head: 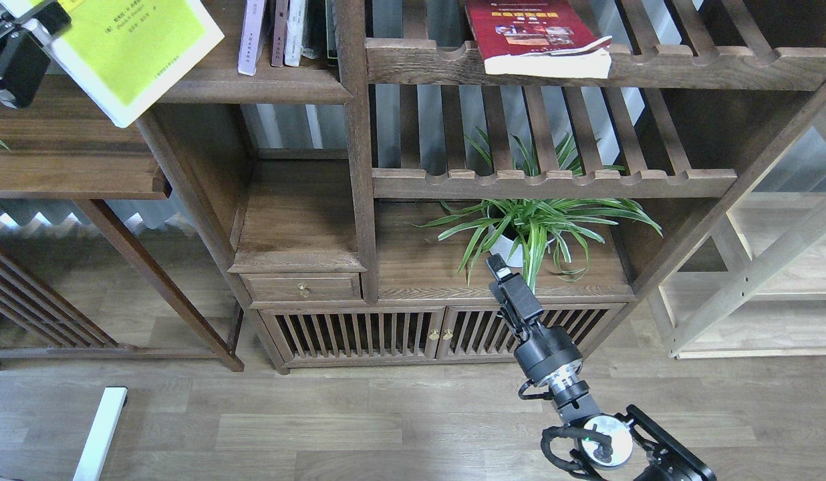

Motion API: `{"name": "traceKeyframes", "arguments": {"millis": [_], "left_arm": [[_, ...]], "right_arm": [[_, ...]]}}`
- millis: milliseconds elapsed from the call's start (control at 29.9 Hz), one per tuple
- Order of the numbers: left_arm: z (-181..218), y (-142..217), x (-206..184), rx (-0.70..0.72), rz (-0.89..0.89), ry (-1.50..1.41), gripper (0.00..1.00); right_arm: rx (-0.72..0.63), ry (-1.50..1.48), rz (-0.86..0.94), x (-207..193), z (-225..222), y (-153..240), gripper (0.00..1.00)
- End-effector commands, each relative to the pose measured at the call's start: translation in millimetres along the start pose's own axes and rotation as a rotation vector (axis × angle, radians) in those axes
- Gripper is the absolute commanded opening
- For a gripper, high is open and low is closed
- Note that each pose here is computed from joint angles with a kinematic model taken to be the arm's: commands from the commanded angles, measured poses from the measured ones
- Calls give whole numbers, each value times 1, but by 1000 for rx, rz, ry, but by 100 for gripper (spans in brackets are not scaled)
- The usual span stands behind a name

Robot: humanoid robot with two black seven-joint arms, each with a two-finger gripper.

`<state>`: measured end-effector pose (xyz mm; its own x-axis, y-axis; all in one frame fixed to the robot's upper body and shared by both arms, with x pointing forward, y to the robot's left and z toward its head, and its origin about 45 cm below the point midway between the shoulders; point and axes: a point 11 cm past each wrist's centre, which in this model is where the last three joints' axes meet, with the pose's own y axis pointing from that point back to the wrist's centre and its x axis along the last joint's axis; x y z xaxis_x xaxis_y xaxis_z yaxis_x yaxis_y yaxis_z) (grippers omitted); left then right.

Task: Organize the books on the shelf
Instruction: 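Push the yellow book onto the upper shelf with the left gripper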

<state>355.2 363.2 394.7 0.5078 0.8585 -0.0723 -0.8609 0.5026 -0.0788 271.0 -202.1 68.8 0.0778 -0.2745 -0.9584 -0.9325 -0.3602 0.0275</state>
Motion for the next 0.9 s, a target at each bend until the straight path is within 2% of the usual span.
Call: {"name": "traceKeyframes", "arguments": {"millis": [0,435,869], "left_arm": [[-2,-3,-2,9,-9,-2,2],[12,9,11,-24,37,-16,2],[-2,11,22,-3,67,27,2]], "right_arm": [[2,0,0,0,-1,0,99],[4,3,-7,-2,-2,-3,99],[1,4,-14,-4,-2,-5,99]]}}
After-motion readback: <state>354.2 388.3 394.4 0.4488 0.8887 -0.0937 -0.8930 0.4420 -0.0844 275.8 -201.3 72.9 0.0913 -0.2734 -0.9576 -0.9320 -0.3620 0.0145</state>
